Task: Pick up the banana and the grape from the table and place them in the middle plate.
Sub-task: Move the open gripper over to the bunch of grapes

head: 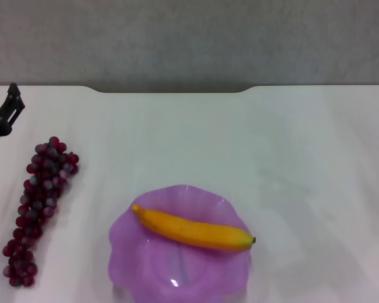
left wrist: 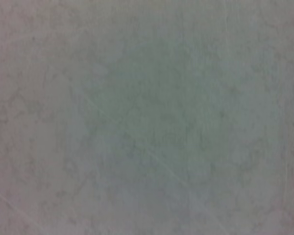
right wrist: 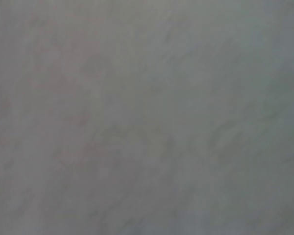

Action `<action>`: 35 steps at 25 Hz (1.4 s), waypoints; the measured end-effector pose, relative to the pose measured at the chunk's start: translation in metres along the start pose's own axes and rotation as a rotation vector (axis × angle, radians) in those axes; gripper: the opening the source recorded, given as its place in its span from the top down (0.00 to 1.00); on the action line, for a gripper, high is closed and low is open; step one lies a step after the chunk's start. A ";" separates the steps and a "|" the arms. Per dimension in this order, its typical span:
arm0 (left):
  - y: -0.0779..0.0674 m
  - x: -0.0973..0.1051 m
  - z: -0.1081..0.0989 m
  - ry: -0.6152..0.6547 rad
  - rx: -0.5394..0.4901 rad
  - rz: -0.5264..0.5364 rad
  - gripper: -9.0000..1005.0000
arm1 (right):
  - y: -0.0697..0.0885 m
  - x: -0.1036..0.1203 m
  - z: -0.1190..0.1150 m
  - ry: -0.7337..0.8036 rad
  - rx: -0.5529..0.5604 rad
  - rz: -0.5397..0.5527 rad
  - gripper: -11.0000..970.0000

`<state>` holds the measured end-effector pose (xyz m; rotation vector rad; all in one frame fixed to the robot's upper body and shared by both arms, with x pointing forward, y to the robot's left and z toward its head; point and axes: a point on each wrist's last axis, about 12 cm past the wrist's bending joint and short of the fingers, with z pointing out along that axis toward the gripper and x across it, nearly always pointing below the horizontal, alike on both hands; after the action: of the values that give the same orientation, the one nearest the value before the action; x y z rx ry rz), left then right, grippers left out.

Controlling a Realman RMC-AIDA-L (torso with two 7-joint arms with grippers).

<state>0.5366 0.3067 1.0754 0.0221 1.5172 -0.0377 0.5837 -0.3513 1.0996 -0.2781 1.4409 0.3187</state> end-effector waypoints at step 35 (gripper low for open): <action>-0.023 0.000 0.036 0.522 0.085 0.120 0.17 | 0.019 0.057 -0.069 -0.004 0.329 0.051 0.97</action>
<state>0.5713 0.2824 1.0779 0.2042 2.0317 -0.0001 0.5187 -0.3574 1.0354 0.0260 1.4720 0.1195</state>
